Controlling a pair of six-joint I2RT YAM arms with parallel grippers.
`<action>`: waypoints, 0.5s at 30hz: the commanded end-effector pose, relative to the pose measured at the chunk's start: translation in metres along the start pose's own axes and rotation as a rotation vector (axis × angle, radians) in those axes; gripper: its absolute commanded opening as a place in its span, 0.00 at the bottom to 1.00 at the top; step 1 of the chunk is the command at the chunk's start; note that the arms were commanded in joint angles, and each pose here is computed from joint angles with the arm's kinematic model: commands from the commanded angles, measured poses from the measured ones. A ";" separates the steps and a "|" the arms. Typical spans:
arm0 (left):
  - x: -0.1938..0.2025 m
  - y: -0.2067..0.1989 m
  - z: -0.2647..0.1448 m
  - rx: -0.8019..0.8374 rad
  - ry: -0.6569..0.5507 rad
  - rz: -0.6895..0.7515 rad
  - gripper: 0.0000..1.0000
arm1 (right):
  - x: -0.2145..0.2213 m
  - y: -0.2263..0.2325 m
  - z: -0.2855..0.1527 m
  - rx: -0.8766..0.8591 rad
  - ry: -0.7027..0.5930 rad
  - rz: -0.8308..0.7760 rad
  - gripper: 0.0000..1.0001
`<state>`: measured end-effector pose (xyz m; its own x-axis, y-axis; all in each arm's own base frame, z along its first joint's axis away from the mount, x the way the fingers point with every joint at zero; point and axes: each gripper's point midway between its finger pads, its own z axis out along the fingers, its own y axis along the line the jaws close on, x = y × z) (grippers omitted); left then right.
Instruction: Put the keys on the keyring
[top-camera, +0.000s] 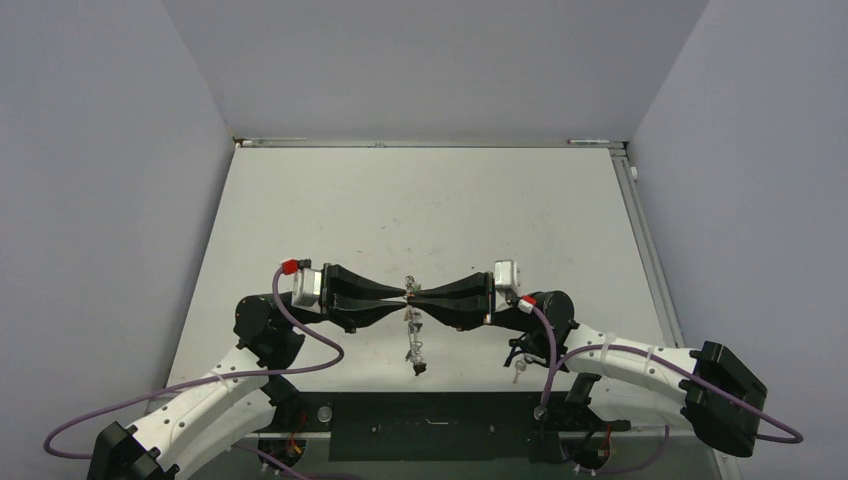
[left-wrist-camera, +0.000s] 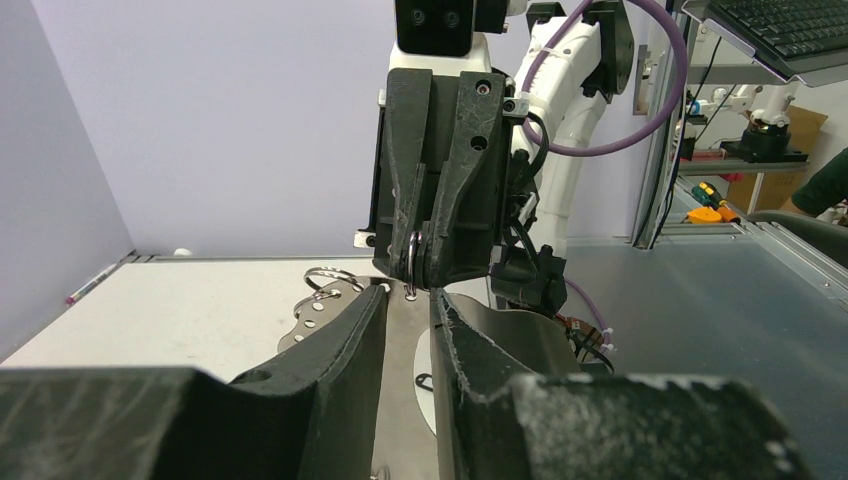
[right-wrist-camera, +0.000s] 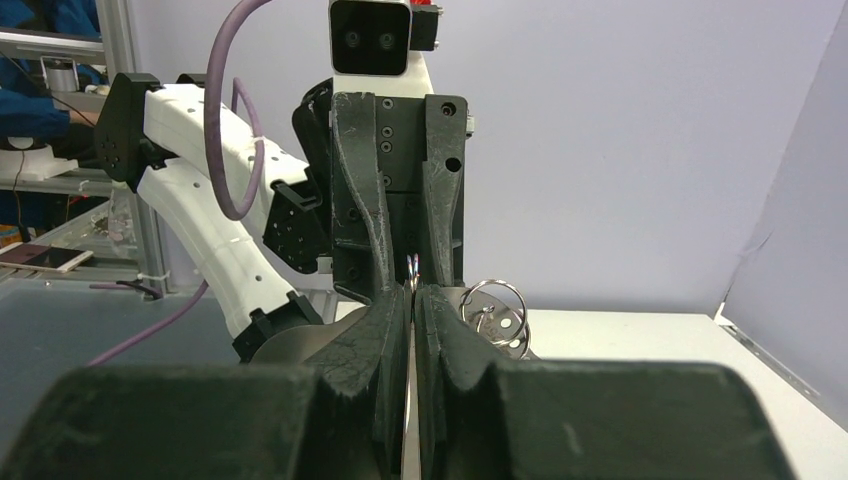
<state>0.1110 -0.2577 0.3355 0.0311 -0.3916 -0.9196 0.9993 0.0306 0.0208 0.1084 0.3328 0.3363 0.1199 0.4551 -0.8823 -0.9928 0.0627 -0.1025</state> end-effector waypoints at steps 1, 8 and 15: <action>-0.007 0.001 0.001 -0.007 -0.028 0.016 0.19 | -0.010 0.003 0.006 -0.017 -0.015 -0.032 0.05; -0.009 -0.002 0.001 0.001 -0.034 0.014 0.17 | -0.008 0.003 0.006 -0.013 -0.003 -0.036 0.05; -0.011 -0.002 0.000 -0.002 -0.043 0.013 0.24 | -0.005 0.002 0.003 -0.005 0.015 -0.049 0.05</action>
<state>0.1118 -0.2576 0.3305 0.0147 -0.3867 -0.9221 0.9995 0.0316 0.0027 0.1096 0.3329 0.3316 0.1337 0.4294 -0.8932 -0.9908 0.0768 -0.1114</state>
